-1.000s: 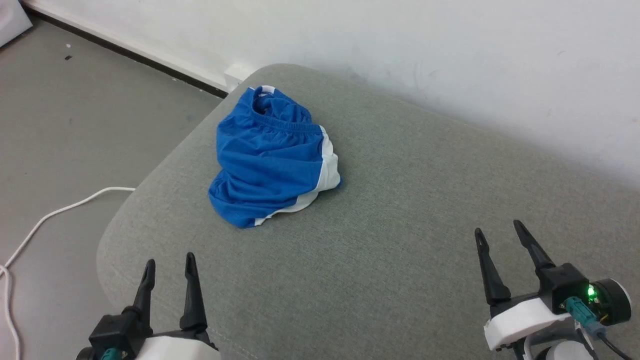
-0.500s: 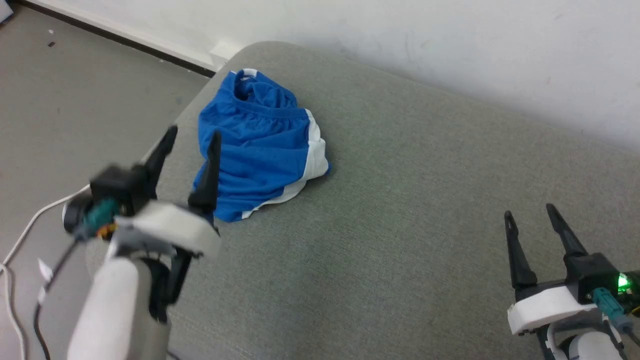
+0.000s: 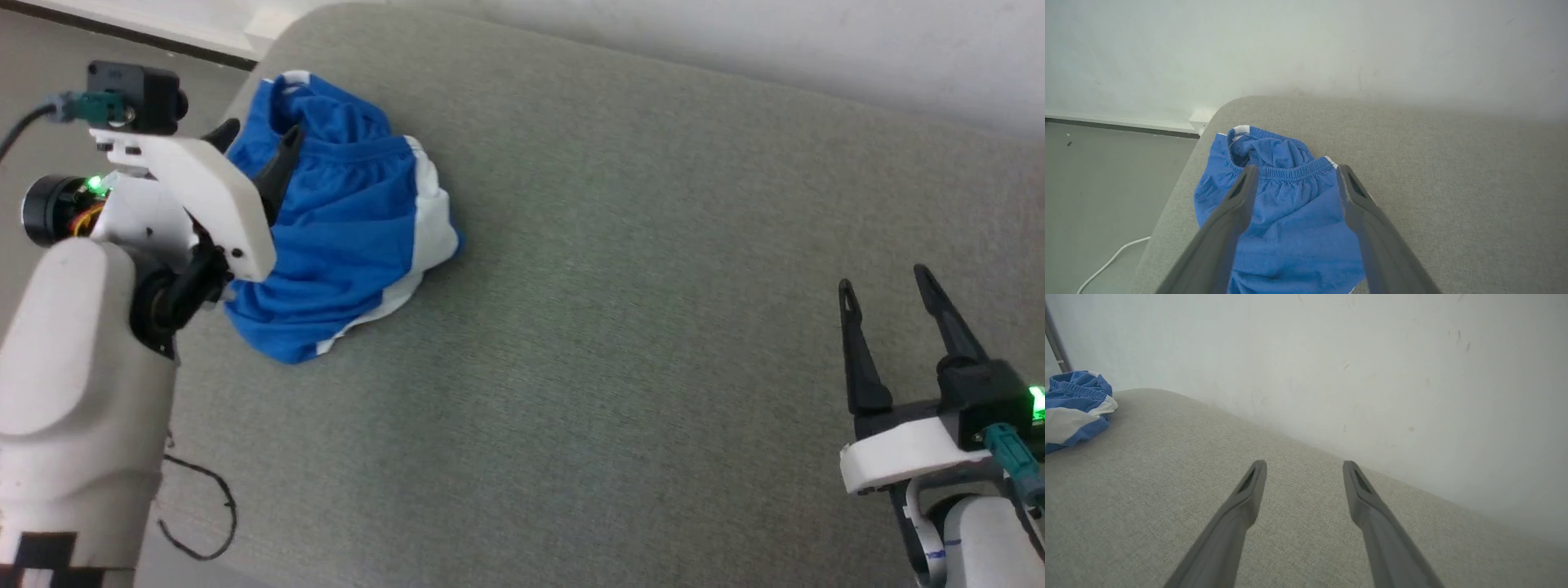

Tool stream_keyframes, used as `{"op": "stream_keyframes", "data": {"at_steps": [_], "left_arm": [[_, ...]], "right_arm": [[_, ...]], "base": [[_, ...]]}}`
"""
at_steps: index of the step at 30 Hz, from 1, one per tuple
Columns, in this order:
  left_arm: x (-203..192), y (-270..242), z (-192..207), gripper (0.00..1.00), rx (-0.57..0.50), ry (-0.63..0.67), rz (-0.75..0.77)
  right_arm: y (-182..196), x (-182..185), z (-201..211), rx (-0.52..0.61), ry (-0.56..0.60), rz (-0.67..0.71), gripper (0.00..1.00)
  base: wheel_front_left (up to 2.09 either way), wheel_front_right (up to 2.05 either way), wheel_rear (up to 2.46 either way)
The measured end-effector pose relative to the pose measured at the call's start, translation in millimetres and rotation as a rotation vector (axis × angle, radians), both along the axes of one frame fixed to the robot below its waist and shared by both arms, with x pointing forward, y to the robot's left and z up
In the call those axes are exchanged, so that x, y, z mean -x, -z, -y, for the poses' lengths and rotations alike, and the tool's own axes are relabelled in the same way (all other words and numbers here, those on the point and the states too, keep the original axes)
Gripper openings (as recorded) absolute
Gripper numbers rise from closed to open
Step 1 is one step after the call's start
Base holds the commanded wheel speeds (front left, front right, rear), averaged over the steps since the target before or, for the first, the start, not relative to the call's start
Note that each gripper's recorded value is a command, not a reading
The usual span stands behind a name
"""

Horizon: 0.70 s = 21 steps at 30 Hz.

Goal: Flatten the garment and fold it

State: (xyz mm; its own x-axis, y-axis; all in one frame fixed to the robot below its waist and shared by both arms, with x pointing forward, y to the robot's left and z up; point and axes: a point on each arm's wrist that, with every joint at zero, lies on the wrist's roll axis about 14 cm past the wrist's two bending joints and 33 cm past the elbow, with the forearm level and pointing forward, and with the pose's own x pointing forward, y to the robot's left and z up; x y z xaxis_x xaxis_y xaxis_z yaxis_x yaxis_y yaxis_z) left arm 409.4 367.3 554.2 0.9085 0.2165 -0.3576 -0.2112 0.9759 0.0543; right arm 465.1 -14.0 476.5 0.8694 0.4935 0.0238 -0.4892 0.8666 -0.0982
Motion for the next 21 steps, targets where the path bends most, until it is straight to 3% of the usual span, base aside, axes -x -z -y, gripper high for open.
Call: {"op": "stream_keyframes", "data": {"at_steps": [11, 20, 21], "left_arm": [[-4, 106, 1, 1.0, 0.083, 0.016, -0.518], [-4, 159, 8, 1.0, 0.121, 0.006, -0.697], [-4, 163, 9, 0.46, 0.122, 0.008, -0.709]], "right_arm": [[22, -15, 41, 0.014, 0.11, -0.034, 1.0], [45, -19, 68, 0.036, 0.179, -0.081, 1.0], [48, -19, 70, 0.038, 0.184, -0.086, 1.0]], "base": [[0.0, 0.0, 0.0], [0.0, 0.0, 0.0], [0.0, 0.0, 0.0]]}}
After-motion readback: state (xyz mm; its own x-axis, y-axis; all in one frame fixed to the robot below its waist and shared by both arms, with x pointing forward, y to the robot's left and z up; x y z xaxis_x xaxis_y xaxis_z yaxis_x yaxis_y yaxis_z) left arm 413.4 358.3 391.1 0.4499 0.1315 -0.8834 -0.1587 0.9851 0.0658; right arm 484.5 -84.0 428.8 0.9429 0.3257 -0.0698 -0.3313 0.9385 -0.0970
